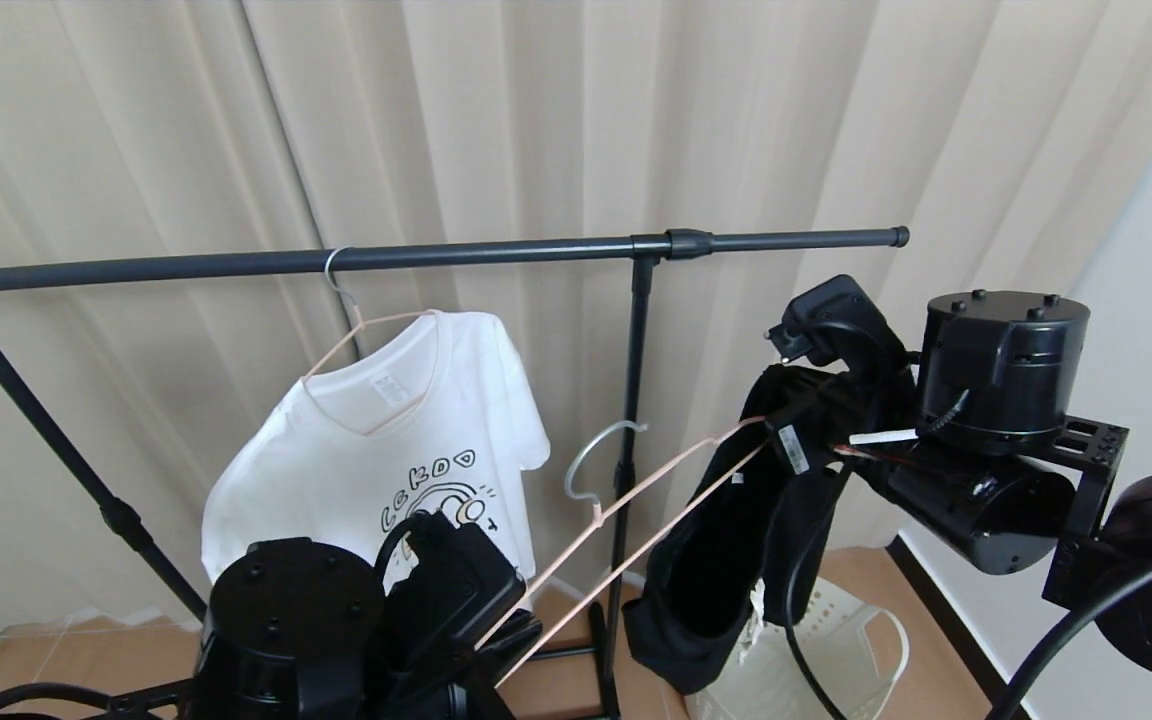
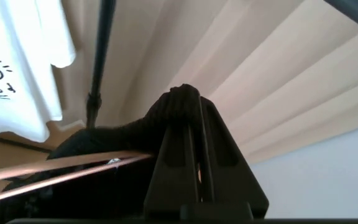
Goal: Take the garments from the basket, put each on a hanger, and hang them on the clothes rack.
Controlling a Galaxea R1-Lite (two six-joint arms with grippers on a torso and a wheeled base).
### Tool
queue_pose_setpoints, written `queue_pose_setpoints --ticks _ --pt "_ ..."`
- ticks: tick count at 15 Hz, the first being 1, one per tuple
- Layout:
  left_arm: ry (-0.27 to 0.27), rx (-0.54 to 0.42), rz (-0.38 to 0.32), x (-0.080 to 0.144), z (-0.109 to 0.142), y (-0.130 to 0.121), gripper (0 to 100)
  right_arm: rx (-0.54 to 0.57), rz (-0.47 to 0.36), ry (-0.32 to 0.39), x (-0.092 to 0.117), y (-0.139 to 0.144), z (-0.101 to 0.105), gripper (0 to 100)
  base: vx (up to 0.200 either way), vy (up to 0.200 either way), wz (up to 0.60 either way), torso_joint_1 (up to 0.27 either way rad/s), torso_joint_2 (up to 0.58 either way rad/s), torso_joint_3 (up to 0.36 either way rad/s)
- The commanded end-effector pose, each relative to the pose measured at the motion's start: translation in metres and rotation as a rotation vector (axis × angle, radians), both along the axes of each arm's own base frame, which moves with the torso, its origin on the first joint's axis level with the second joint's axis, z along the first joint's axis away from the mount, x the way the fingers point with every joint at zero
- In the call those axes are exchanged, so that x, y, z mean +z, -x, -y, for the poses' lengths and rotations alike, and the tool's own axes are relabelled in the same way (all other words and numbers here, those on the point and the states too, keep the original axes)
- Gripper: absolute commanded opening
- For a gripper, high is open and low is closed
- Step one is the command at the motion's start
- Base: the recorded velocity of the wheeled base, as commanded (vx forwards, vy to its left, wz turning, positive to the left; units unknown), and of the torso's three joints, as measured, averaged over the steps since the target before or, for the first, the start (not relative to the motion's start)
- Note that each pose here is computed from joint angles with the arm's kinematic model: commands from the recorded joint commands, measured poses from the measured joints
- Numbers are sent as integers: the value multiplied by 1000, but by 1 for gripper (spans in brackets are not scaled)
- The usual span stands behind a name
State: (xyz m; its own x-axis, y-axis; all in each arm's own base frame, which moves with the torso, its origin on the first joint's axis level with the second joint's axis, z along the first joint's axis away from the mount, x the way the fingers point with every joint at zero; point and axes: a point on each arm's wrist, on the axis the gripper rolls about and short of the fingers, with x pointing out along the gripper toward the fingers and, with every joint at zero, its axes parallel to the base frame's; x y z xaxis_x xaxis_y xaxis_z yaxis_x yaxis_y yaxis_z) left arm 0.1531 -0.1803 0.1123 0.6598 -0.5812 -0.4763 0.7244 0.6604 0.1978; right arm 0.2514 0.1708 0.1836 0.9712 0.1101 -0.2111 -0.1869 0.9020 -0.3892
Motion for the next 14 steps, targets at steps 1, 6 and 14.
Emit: queue_pose_setpoints --ticks 1,6,14 --pt "-17 14 -27 -9 9 -9 0 40 -3 6 -2 11 -12 0 0 0 0 0 0 0" --pt "29 42 -38 -8 12 -12 0 85 -12 13 -6 32 -26 0 0 0 0 0 0 0" --pt "36 46 -34 -6 13 -13 0 204 4 -59 4 69 -52 0 0 0 0 0 0 0"
